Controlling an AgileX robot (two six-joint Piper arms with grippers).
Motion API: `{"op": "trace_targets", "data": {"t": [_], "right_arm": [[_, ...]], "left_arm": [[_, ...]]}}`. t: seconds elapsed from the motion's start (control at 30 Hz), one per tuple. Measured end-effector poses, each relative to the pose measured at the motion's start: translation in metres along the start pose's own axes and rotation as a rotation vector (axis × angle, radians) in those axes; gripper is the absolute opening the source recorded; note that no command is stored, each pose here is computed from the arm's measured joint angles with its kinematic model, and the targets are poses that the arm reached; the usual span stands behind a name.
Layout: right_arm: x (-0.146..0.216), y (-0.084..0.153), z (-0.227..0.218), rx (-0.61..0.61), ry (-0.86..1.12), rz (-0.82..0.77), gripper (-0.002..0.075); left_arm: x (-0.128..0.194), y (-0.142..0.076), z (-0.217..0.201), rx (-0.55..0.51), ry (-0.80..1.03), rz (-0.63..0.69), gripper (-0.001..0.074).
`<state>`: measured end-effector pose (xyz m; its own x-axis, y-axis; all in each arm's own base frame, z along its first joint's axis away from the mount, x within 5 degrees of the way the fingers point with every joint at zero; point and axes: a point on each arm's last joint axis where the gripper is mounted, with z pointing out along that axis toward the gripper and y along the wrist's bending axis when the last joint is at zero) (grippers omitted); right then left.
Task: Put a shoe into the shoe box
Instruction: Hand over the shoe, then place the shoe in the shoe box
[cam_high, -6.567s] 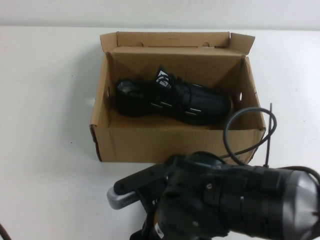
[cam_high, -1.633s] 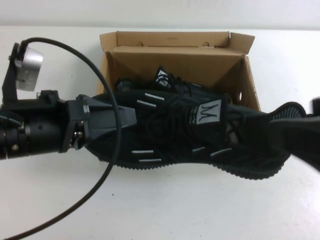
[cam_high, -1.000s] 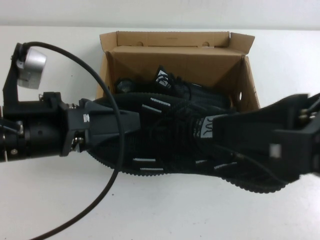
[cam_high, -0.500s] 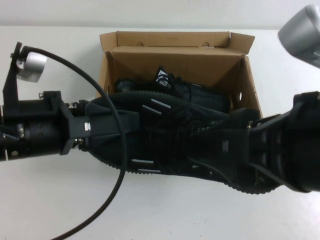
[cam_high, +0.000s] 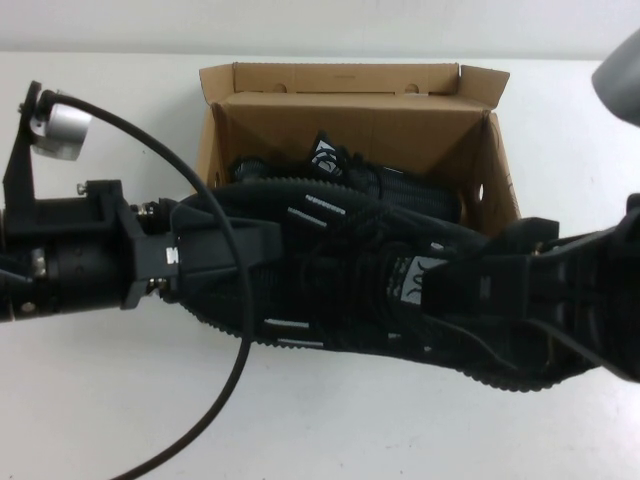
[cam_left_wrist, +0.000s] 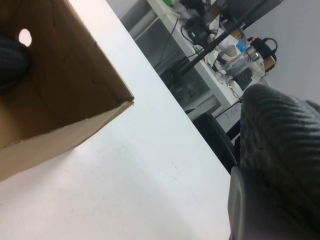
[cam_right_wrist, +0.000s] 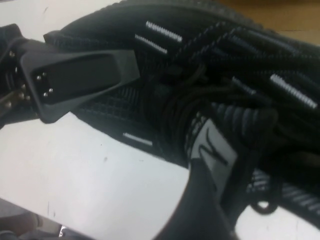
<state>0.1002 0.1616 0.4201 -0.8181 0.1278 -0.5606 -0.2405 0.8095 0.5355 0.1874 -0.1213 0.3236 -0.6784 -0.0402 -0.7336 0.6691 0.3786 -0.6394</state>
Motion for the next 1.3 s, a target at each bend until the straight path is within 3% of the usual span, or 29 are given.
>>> {"op": "trace_targets", "data": {"t": [0.6, 0.87, 1.07, 1.3], "right_arm": [[0.002, 0.023, 0.056, -0.011, 0.019, -0.033, 0.0440], [0.000, 0.025, 0.057, -0.044, 0.005, -0.022, 0.0437], [0.000, 0.023, 0.055, -0.034, 0.005, -0.038, 0.0380], [-0.008, 0.019, 0.015, -0.129, -0.086, -0.091, 0.0360]], "left_arm": [[0.000, -0.001, 0.000, 0.009, -0.004, 0.007, 0.0135], [-0.002, 0.001, -0.001, 0.001, -0.016, 0.004, 0.0136], [-0.002, 0.001, -0.001, 0.001, -0.016, 0.004, 0.0135], [-0.001, -0.004, -0.001, 0.052, -0.012, -0.038, 0.0135]]}}
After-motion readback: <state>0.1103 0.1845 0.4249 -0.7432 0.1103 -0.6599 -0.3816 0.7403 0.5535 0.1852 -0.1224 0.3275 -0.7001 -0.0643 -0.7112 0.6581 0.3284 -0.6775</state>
